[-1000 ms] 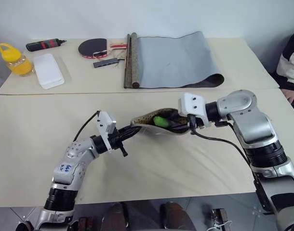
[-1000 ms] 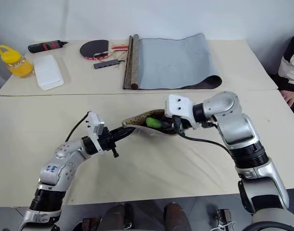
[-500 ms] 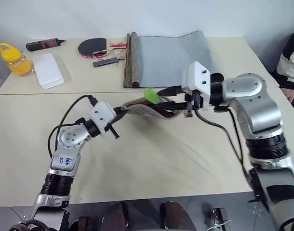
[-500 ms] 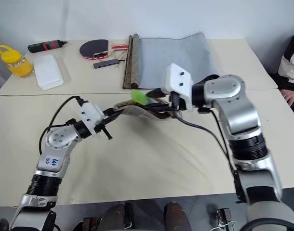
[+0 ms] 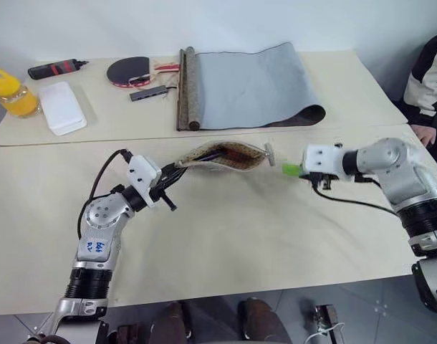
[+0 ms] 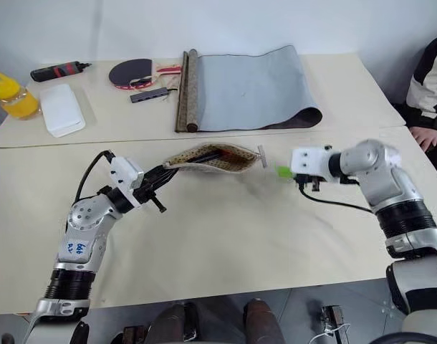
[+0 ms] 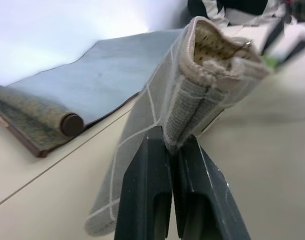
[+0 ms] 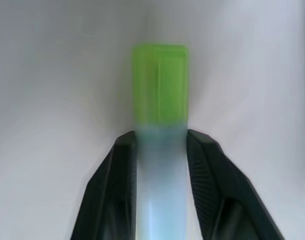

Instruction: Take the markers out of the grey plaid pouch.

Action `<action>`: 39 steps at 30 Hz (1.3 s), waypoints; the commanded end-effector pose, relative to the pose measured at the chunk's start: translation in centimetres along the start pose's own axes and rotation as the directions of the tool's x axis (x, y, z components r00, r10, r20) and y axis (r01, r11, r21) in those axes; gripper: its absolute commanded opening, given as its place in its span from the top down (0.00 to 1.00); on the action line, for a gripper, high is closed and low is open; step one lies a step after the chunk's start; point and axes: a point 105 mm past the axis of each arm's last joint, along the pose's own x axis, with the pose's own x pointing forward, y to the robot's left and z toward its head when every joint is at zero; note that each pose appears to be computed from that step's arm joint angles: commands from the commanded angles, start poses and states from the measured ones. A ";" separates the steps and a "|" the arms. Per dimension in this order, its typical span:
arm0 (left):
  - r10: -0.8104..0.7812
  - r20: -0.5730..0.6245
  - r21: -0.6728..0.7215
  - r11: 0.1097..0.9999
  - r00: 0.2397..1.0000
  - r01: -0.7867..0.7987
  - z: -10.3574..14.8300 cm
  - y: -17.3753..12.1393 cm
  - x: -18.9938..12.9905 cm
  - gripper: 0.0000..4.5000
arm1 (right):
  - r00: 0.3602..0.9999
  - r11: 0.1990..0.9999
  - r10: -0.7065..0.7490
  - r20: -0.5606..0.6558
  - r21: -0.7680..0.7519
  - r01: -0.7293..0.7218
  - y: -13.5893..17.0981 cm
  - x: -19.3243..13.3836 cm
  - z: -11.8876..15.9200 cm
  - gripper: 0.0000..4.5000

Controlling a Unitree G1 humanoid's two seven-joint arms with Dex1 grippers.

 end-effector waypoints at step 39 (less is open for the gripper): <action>-0.246 0.121 -0.402 0.873 0.962 0.274 3.8 -5.3 1.5 1.00 | 0.936 0.982 0.095 0.340 -0.185 -0.032 -0.6 -1.9 12.2 0.99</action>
